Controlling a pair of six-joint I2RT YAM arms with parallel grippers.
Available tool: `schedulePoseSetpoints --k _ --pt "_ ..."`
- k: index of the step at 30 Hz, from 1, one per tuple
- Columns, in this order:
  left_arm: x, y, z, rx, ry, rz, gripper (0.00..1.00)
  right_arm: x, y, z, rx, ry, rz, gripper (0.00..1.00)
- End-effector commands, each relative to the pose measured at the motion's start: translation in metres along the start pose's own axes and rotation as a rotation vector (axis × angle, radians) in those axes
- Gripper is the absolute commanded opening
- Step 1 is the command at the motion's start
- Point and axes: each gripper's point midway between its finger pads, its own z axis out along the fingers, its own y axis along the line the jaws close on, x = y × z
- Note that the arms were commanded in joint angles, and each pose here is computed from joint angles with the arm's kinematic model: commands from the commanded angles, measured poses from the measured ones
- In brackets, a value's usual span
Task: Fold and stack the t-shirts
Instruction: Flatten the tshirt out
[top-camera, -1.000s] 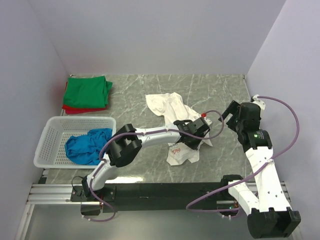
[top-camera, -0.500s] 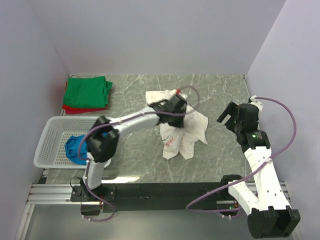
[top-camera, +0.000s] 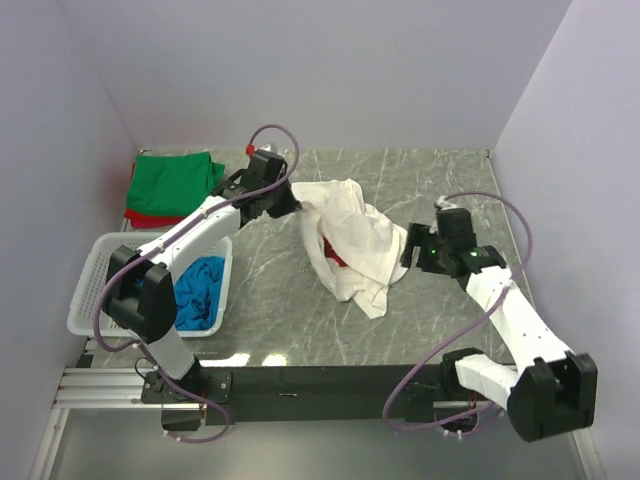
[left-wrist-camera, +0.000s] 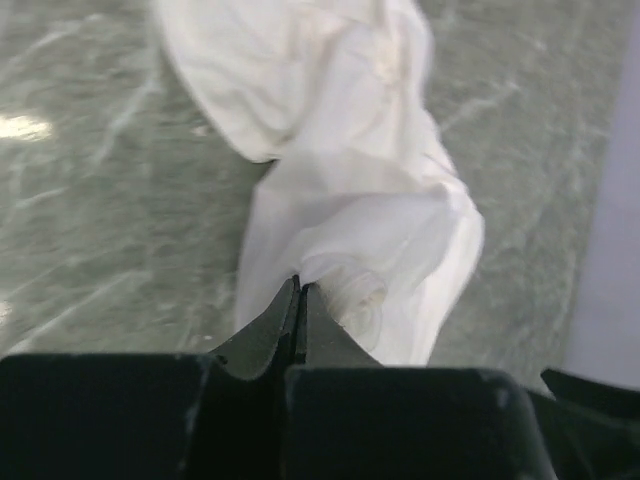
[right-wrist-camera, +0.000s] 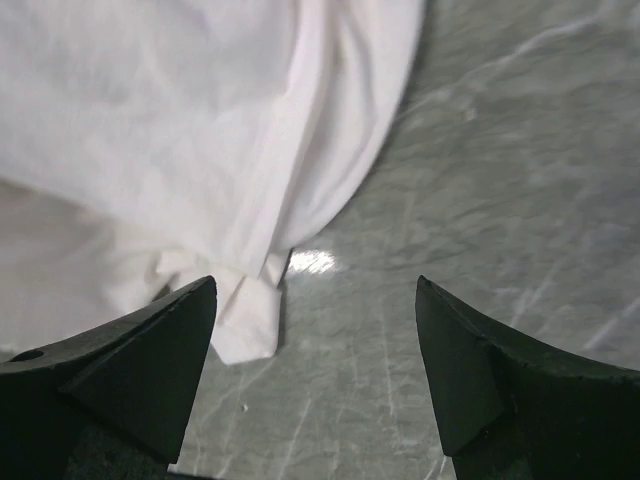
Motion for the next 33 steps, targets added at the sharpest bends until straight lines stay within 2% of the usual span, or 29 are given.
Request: schedulePoseSetpoints --k 1,7,12,13,14,15,16,19,22,26,33 --pt "-0.001 0.031 -0.001 -0.123 -0.026 -0.079 0.00 0.015 0.025 0.005 -0.073 0.067 -0.130 0.86" --pt "0.009 0.075 0.012 -0.232 -0.014 -0.168 0.00 0.051 0.040 0.010 -0.129 0.180 -0.134 0.85" --pt "0.018 0.080 0.029 -0.243 0.036 -0.173 0.00 0.085 0.042 0.021 -0.115 0.306 -0.160 0.84" --pt "0.018 0.076 0.029 -0.231 0.039 -0.171 0.09 0.093 0.041 0.024 -0.105 0.339 -0.165 0.84" --pt "0.017 0.075 0.028 -0.224 0.037 -0.172 0.24 0.099 0.041 0.024 -0.104 0.360 -0.170 0.84" --pt "0.015 0.072 0.025 -0.215 0.031 -0.174 0.42 0.106 0.040 0.026 -0.101 0.381 -0.171 0.84" --pt "0.016 0.068 0.022 -0.209 0.029 -0.168 0.70 0.111 0.039 0.028 -0.098 0.398 -0.164 0.84" --pt "0.029 0.062 0.010 -0.199 0.053 -0.140 0.92 0.120 0.043 0.030 -0.105 0.415 -0.159 0.83" --pt "0.058 0.060 -0.005 -0.199 0.103 -0.102 0.99 0.120 0.048 0.035 -0.110 0.408 -0.159 0.83" --pt "0.093 0.052 -0.028 -0.206 0.148 -0.065 0.99 0.128 0.049 0.041 -0.099 0.439 -0.170 0.83" --pt "0.176 0.057 -0.057 -0.237 0.347 0.000 0.99 0.133 0.054 0.048 -0.087 0.460 -0.199 0.82"
